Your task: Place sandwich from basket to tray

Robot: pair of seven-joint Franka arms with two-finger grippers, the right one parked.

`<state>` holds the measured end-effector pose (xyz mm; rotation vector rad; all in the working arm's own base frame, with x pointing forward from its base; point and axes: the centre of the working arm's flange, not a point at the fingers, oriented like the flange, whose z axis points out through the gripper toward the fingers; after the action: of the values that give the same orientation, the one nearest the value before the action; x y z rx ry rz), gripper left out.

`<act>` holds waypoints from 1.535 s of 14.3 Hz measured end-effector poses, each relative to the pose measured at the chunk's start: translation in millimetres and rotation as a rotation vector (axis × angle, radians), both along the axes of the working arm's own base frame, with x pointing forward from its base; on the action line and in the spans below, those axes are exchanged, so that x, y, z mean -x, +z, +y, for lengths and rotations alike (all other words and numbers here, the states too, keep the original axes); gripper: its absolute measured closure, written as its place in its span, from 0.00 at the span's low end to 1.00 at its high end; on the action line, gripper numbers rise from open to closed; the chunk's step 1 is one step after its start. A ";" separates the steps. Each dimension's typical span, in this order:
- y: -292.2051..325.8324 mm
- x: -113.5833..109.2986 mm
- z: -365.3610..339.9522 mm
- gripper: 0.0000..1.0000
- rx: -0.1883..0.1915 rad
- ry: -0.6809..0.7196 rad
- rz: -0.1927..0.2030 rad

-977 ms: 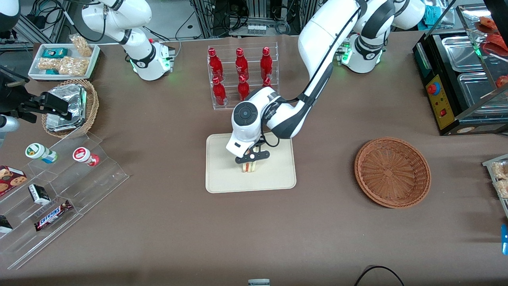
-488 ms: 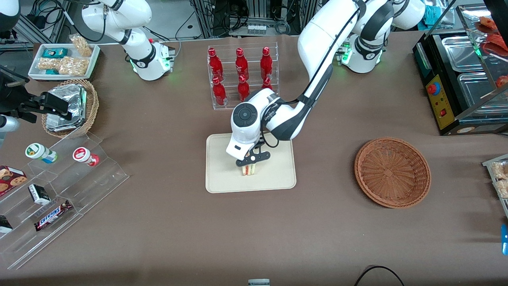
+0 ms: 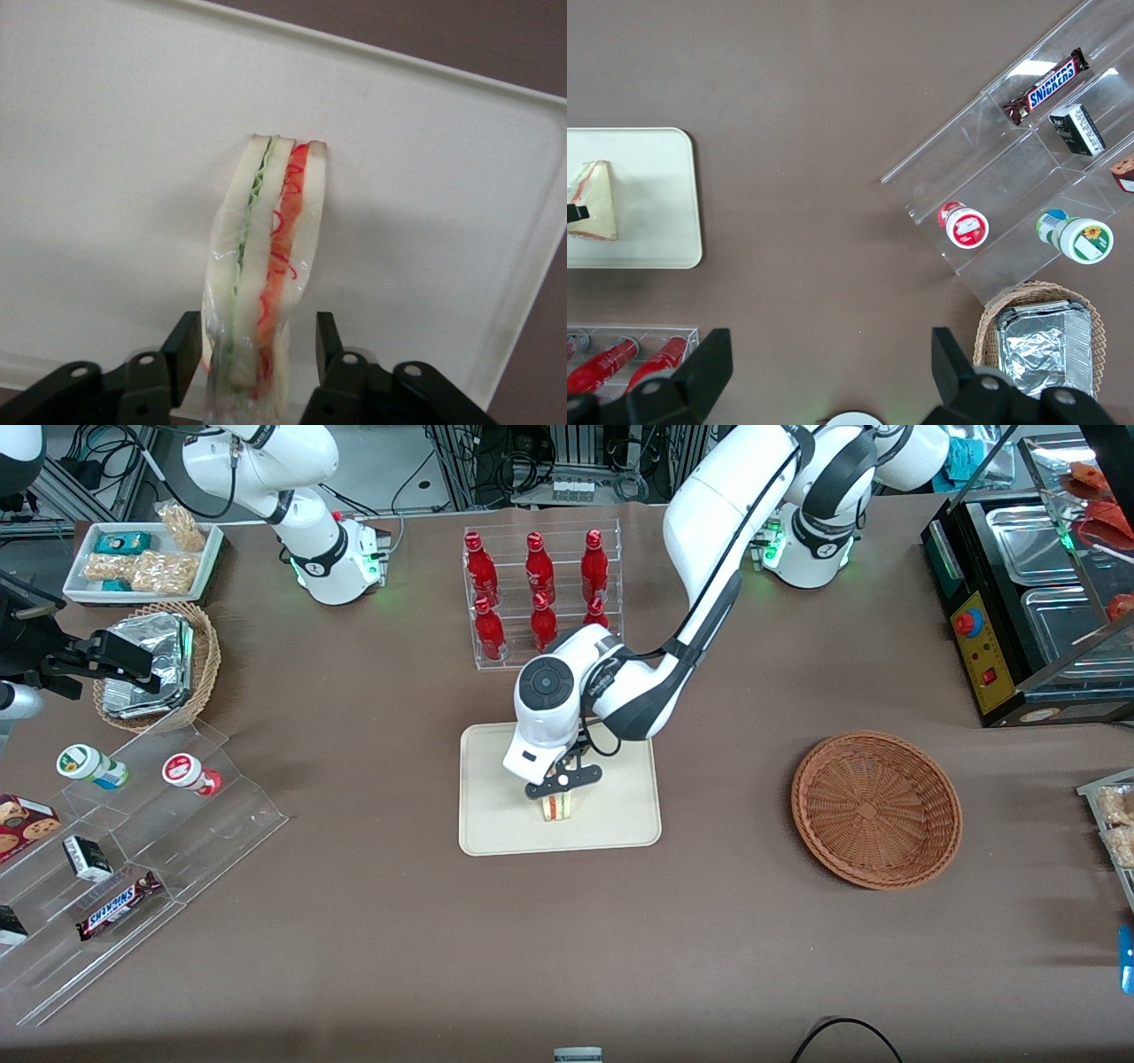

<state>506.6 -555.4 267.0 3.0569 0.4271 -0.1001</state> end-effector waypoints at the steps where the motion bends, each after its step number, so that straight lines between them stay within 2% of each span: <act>1: 20.4 -0.6 1.1 0.22 -0.005 -0.007 -0.001; 3: 78.8 -4.1 14.8 0.04 -0.015 -0.035 -0.007; 4: 109.0 -8.5 30.6 0.00 -0.023 -0.039 -0.007; 6: 154.8 -20.5 79.1 0.00 -0.050 -0.002 0.012; 8: 174.6 -35.4 139.4 0.00 -0.095 0.013 0.052; 9: 179.1 -45.1 172.6 0.00 -0.103 -0.010 0.070; 12: 192.7 -60.0 270.9 0.00 -0.097 -0.127 0.117; 15: 230.1 -53.0 364.2 0.00 -0.069 -0.257 0.160; 17: 268.3 -45.1 419.1 0.00 -0.045 -0.320 0.138; 18: 287.7 -39.5 442.5 0.00 -0.051 -0.346 0.117; 20: 318.7 -29.0 471.9 0.00 -0.099 -0.382 0.070; 22: 340.4 -19.8 483.3 0.00 -0.124 -0.380 0.031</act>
<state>526.4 -72.1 607.4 3.2209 -0.1579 -0.1411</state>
